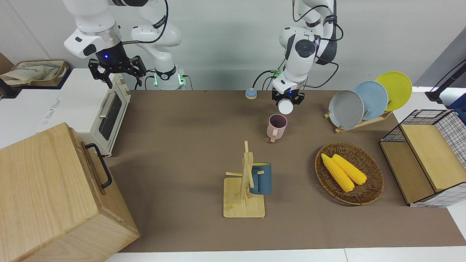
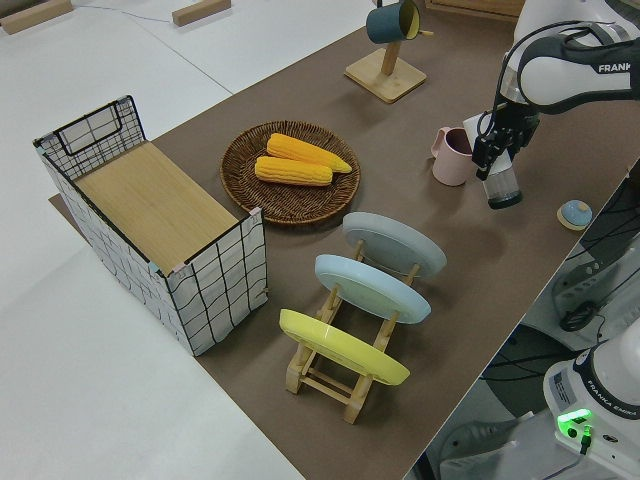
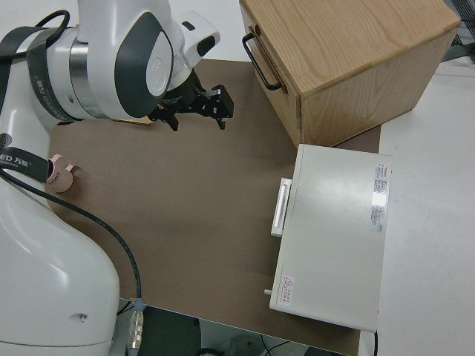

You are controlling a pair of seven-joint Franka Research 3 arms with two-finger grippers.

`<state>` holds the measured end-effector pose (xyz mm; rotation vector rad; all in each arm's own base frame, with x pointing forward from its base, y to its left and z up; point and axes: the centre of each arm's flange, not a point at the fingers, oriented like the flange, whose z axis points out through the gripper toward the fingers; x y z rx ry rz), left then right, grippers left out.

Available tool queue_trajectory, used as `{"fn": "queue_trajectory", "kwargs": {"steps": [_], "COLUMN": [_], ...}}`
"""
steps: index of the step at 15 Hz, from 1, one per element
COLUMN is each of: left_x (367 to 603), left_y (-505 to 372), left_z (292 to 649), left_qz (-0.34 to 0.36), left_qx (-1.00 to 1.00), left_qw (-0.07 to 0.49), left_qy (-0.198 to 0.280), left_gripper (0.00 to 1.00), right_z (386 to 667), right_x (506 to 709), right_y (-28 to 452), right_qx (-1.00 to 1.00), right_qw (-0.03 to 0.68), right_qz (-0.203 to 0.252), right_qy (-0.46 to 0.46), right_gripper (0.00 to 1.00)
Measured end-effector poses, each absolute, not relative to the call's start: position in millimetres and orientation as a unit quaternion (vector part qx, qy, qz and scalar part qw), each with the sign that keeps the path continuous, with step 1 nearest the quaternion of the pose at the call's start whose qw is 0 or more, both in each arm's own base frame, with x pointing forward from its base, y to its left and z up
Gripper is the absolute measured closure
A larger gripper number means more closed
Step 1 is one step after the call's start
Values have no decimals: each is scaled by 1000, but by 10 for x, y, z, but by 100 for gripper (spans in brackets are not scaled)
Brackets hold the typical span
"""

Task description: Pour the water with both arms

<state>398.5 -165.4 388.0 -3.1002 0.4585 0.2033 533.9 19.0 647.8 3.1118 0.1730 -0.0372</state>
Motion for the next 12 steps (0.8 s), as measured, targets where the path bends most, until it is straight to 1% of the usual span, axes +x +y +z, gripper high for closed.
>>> {"fn": "queue_trajectory", "kwargs": {"steps": [6,12], "left_x": [4035,4109], "left_y": [-1672,-1717], "left_z": [3770,3864], "left_qz": [88,117], "left_qx": [-985,-981], "left_qw": [2,5], "left_qy": [148,152], "left_gripper": [35,35], "right_z": [6478,6478], "right_x": [5339,5339], "right_y": [190,190], "right_qx": [998,998], "right_qw": [12,12], "right_qz": [-12,-12], "right_qy": [55,55], "right_gripper": [0,0]}}
